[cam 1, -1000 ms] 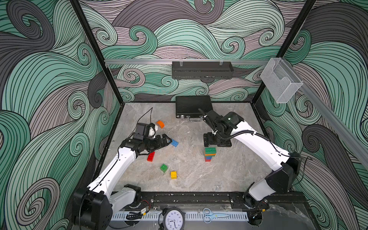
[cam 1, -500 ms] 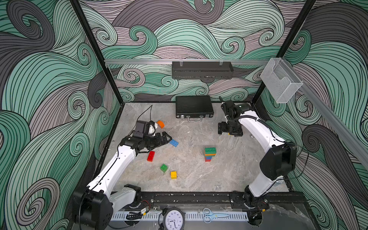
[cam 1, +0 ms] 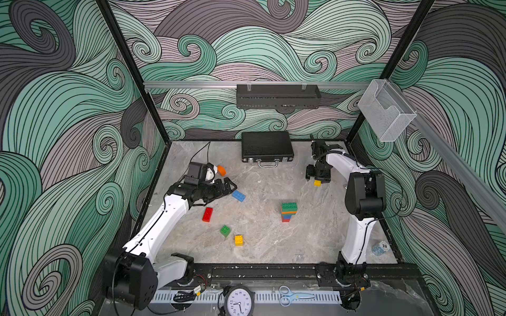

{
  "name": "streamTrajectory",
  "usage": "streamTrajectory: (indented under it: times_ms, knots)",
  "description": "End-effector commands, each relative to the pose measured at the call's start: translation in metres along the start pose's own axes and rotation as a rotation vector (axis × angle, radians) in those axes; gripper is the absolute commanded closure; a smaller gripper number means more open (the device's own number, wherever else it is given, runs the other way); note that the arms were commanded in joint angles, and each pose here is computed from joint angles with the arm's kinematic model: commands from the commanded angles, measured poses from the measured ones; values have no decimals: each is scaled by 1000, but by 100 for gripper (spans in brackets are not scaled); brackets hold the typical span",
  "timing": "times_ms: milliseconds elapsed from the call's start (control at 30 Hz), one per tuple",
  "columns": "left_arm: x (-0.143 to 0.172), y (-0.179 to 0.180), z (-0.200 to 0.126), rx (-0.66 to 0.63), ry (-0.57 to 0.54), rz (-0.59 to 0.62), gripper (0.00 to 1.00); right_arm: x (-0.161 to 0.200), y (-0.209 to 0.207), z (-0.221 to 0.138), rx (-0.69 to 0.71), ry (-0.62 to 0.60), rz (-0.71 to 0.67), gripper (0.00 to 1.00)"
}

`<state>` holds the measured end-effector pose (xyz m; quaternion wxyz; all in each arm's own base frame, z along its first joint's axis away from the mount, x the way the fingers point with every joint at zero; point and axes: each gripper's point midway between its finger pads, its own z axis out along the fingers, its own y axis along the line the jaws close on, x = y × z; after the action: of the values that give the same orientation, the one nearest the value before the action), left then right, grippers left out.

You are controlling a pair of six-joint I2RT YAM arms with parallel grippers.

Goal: Assemble an ice cream with lego
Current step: Pick up the lego brick from the center of the board.

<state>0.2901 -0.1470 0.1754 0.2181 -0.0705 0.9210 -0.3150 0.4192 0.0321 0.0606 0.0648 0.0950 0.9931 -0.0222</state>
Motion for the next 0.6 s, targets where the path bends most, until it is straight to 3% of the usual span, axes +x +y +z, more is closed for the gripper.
streamTrajectory:
  times_ms: [0,567]
  knots:
    - [-11,-4,-4,-3,-26,2,2,-21,-5,2,-6,-50,4,34]
    - [-13,-3,1,-4,-15,-2,2,-32,-19,31,-11,-31,9,42]
